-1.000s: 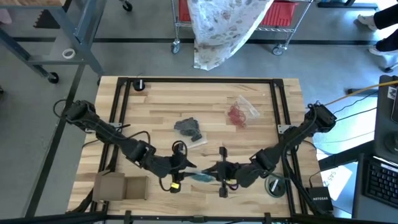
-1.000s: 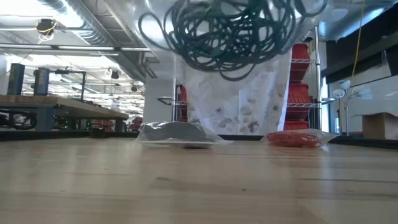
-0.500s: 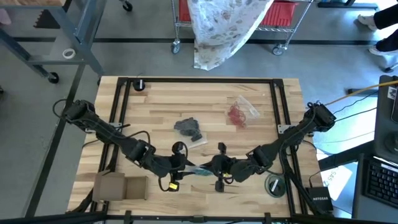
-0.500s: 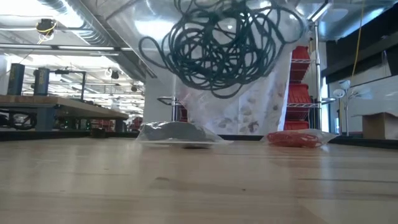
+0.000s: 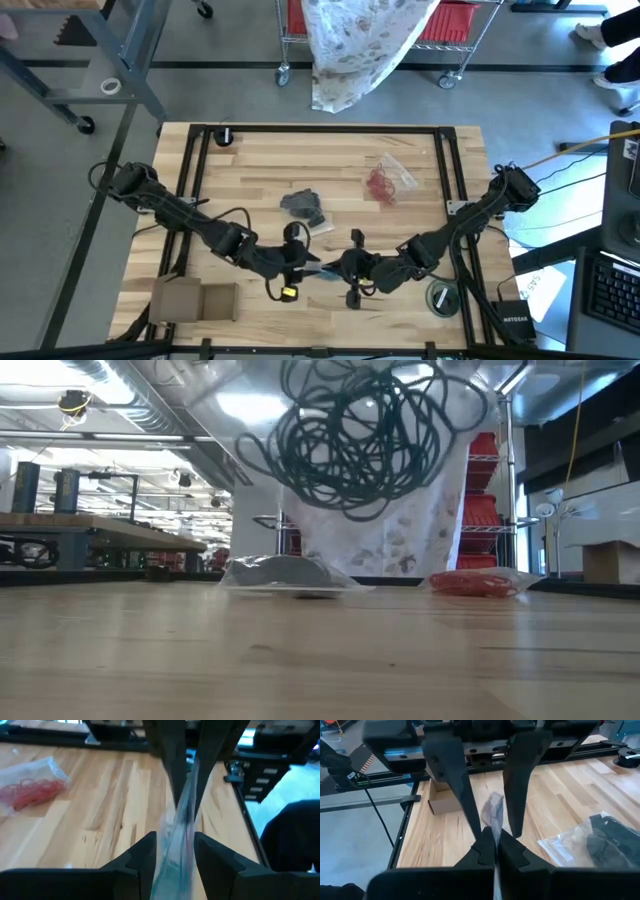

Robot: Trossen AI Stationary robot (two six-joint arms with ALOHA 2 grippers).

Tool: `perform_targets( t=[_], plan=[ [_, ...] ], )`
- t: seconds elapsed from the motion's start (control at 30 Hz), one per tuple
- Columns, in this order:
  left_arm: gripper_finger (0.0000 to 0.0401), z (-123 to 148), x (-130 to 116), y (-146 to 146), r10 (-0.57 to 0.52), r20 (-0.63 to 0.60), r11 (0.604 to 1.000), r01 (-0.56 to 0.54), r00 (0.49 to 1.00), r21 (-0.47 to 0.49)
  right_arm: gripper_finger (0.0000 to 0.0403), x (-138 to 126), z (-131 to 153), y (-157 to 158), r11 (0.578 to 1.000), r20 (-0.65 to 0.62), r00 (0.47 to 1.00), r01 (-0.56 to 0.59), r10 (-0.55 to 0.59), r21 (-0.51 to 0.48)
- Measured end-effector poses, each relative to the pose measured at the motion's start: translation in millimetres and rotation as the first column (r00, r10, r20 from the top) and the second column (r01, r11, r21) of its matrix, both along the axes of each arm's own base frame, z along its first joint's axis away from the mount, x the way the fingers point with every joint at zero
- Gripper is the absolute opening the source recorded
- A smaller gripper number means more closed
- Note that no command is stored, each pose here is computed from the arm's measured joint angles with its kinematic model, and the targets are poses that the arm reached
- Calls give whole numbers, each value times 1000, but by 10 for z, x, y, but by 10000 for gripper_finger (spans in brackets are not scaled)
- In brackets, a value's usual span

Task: Sort rubber bands
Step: Close the transparent zip lock bag

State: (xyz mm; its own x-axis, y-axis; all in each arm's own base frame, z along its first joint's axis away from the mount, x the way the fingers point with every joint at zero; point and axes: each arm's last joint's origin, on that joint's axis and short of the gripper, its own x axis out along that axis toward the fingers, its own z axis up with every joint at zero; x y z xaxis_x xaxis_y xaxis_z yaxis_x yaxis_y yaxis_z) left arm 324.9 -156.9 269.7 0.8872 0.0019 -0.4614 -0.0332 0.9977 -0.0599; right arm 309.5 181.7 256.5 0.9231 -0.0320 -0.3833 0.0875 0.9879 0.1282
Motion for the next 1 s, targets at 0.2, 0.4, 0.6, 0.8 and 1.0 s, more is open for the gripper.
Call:
perform_targets(
  t=[0.2, 0.4, 0.6, 0.8, 1.0],
  plan=[
    [75, -1, -1, -1, 0, -2, 1000, 0, 1000, -1, 0, 0, -1, 0, 1000, -1, 1000, 0, 0, -1],
    [6, -10, -6, 2, 2, -12, 1000, -2, 1000, 0, 0, -2, -2, -2, 1000, -3, 1000, 1, -1, -3],
    [1, -13, -9, -2, 0, -14, 1000, 0, 1000, -2, 0, -3, -4, -2, 1000, -5, 1000, 0, 0, -4],
    [1, -11, -4, -3, -6, -20, 998, 5, 1000, -60, 4, -4, 0, 7, 1000, -3, 1000, -12, 12, -4],
    [1, -3, 4, -5, -11, -14, 996, 9, 1000, -90, 29, 45, 5, -71, 1000, 0, 1000, 0, 0, -10]
  ],
)
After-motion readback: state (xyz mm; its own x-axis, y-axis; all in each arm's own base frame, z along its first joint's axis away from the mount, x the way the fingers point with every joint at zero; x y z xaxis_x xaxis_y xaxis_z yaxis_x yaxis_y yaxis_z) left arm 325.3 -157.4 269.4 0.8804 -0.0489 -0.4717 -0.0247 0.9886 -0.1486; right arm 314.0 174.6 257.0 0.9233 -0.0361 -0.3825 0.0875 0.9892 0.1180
